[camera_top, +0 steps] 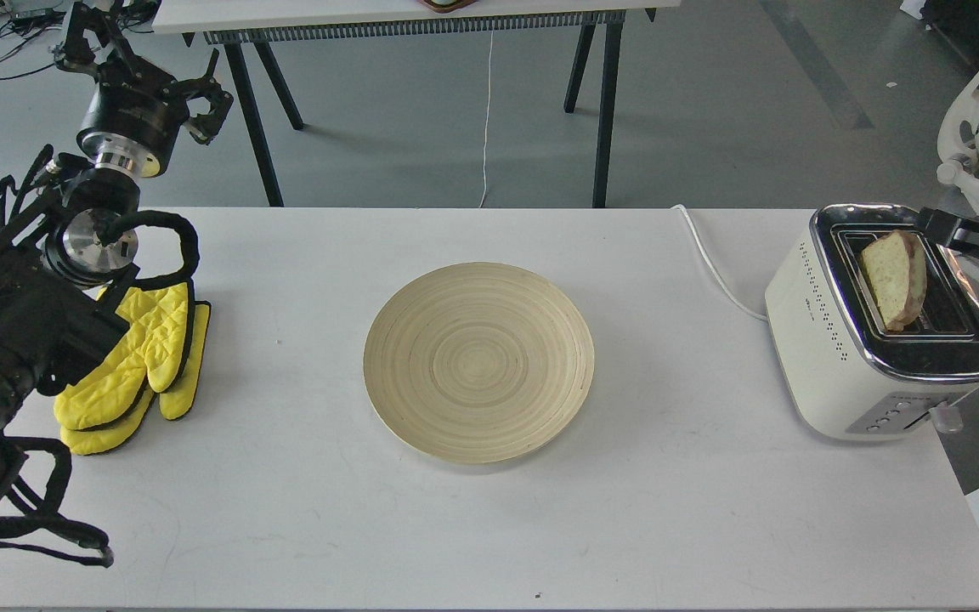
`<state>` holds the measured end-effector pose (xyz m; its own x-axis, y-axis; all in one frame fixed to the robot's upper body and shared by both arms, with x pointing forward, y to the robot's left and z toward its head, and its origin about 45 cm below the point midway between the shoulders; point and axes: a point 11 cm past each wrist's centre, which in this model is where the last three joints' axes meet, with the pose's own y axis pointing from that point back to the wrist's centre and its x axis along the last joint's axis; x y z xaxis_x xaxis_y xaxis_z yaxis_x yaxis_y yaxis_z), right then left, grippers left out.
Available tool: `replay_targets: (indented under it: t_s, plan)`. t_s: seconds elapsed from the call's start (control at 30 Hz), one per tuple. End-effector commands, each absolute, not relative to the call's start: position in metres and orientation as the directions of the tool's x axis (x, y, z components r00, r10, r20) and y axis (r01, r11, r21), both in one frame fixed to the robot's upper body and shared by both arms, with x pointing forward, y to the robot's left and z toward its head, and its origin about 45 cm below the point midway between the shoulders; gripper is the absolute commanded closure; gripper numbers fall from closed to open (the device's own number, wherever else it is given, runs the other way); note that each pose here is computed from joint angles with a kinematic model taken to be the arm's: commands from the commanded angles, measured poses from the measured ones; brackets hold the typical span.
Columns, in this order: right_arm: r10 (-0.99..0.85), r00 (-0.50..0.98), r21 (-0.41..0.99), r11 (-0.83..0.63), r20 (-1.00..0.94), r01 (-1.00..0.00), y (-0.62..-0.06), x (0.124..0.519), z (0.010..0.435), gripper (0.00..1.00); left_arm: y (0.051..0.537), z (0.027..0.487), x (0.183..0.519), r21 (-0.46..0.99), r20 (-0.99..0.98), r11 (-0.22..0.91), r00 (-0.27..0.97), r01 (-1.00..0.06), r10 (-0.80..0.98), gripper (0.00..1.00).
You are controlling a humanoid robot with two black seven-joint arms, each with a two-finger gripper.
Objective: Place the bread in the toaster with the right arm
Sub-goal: 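Release the bread and raise the right gripper away from the toaster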
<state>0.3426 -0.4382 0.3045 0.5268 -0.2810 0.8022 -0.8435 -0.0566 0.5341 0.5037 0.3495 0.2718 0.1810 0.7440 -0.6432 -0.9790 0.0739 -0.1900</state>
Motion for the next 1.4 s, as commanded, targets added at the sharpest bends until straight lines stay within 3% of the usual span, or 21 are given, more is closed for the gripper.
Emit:
replay_targets:
  t_s: [0.0,0.07,0.27,0.43,0.7,0.93,1.07,1.37]
  plan:
    - [-0.318,0.511,0.516,-0.074,0.799,-0.853,-0.435,0.347,0.310,0.31,0.350,0.272,0.504,-0.190,-0.643,0.074,0.181,-0.979,0.744,0.00]
    - [-0.326,0.489,0.486,-0.099,0.809,-0.869,-0.427,0.354,0.318,0.04,0.350,0.272,0.504,-0.190,-0.643,0.074,0.181,-0.979,0.744,0.00]
    - [-0.527,0.398,0.332,-0.221,0.751,-0.917,-0.394,0.387,0.355,0.03,0.350,0.272,0.504,-0.189,-0.644,0.074,0.181,-0.979,0.743,0.00]
    - [-0.806,0.360,0.218,-0.289,0.470,-0.932,-0.369,0.415,0.371,0.01,0.349,0.272,0.504,-0.190,-0.645,0.074,0.181,-0.979,0.743,0.00]
    - [-0.942,0.305,0.006,-0.307,0.138,-0.952,-0.340,0.459,0.369,0.00,0.349,0.272,0.504,-0.191,-0.647,0.072,0.181,-0.979,0.741,0.00]
    - [-0.936,0.244,-0.066,-0.235,-0.255,-0.970,-0.344,0.494,0.351,0.01,0.349,0.272,0.504,-0.191,-0.646,0.073,0.181,-0.979,0.742,0.00]
    - [-0.902,0.185,-0.093,-0.162,-0.389,-0.982,-0.353,0.508,0.331,0.00,0.348,0.271,0.504,-0.190,-0.645,0.075,0.182,-0.979,0.742,0.00]
    - [-0.815,0.188,-0.086,-0.168,-0.548,-0.982,-0.336,0.515,0.302,0.00,0.348,0.271,0.504,-0.190,-0.646,0.074,0.182,-0.979,0.741,0.00]
